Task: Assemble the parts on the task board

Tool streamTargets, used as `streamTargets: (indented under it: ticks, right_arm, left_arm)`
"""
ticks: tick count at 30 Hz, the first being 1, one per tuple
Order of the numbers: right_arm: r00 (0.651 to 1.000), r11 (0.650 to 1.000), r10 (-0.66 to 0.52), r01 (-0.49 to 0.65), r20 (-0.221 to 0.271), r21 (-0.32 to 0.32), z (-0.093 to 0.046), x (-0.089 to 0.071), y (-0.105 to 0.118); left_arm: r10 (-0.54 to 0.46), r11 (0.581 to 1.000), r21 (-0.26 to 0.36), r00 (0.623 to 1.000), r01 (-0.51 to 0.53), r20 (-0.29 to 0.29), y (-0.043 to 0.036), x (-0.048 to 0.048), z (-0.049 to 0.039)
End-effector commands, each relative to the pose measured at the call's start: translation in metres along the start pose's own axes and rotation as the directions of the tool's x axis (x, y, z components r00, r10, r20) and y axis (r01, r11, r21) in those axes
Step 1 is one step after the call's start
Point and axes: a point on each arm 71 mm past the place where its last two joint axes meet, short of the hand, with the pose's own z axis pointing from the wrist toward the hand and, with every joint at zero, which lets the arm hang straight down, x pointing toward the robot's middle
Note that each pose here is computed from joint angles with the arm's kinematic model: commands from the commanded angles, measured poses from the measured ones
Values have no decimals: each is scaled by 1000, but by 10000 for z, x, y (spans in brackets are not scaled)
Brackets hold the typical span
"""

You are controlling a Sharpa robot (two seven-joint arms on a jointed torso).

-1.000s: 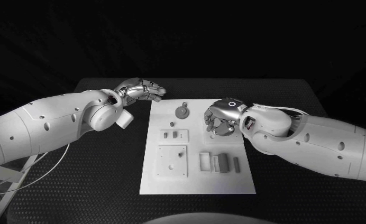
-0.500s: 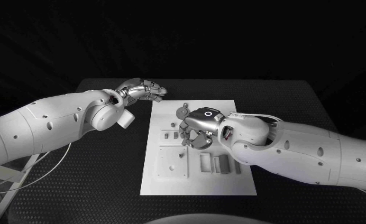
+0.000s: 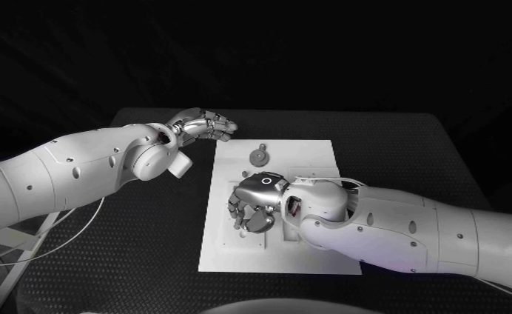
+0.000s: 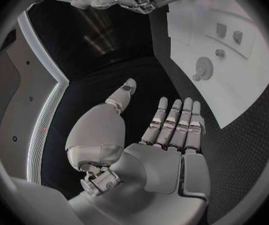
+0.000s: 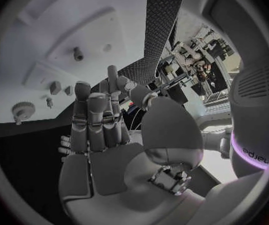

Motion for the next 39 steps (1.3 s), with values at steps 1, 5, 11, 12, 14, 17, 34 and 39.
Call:
streamTargets:
  ticks: [1, 5, 11, 12, 14, 17, 34, 39]
  right_arm:
    - [999, 999, -41, 40, -34, -21, 10, 54, 28]
    - [997, 998, -54, 53, -57, -22, 8, 109, 32]
    - [995, 997, -72, 70, -67, -37, 31, 147, 82]
    - [995, 996, -78, 75, -67, -38, 36, 153, 87]
    - [994, 996, -83, 81, -68, -37, 43, 164, 90]
    - [993, 995, -99, 98, -61, -25, 40, 170, 73]
    - [988, 991, -134, 134, -73, -9, 38, 188, 19]
    - [985, 990, -144, 144, -94, -5, 34, 226, 6]
  left_arm:
    - [-5, 1000, 13, 1000, 6, -11, -19, 20, 7]
    - [-5, 1000, 12, 1000, 5, -10, -20, 21, 8]
    - [-5, 1000, 11, 1000, 5, -9, -19, 18, 8]
    - [-5, 1000, 11, 1000, 5, -9, -21, 21, 9]
    - [-4, 1000, 10, 1000, 5, -8, -22, 26, 14]
    - [-5, 1000, 9, 1000, 5, -9, -24, 33, 12]
    - [-1, 1000, 7, 1000, 1, -12, -22, 36, 10]
    - [0, 1000, 7, 1000, 0, -12, -21, 34, 9]
